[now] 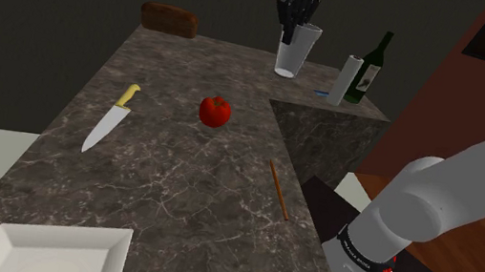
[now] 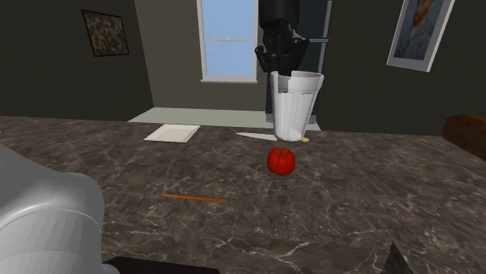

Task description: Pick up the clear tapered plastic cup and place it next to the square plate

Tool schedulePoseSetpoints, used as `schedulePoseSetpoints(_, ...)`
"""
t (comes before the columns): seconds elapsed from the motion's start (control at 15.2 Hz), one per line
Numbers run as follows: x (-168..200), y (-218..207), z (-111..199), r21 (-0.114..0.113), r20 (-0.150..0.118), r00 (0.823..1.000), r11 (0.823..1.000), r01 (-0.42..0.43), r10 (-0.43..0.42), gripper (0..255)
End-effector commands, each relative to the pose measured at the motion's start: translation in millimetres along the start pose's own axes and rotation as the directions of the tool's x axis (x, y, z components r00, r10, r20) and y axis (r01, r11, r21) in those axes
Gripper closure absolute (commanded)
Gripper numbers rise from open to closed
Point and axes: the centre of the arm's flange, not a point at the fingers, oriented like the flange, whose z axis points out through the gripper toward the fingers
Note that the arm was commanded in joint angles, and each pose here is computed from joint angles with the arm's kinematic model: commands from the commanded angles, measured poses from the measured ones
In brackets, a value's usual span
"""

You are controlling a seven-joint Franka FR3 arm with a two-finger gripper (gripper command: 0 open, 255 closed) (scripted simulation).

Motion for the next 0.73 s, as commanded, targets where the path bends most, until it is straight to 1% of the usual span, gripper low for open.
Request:
schedulePoseSetpoints(0.0, 0, 0, -5, 0.0, 0.0, 1.0, 1.0, 0.0, 0.0, 255)
schedulePoseSetpoints(0.66, -58, -117, -21, 0.0, 0.0, 1.0, 1.0, 0.0, 0.0, 255)
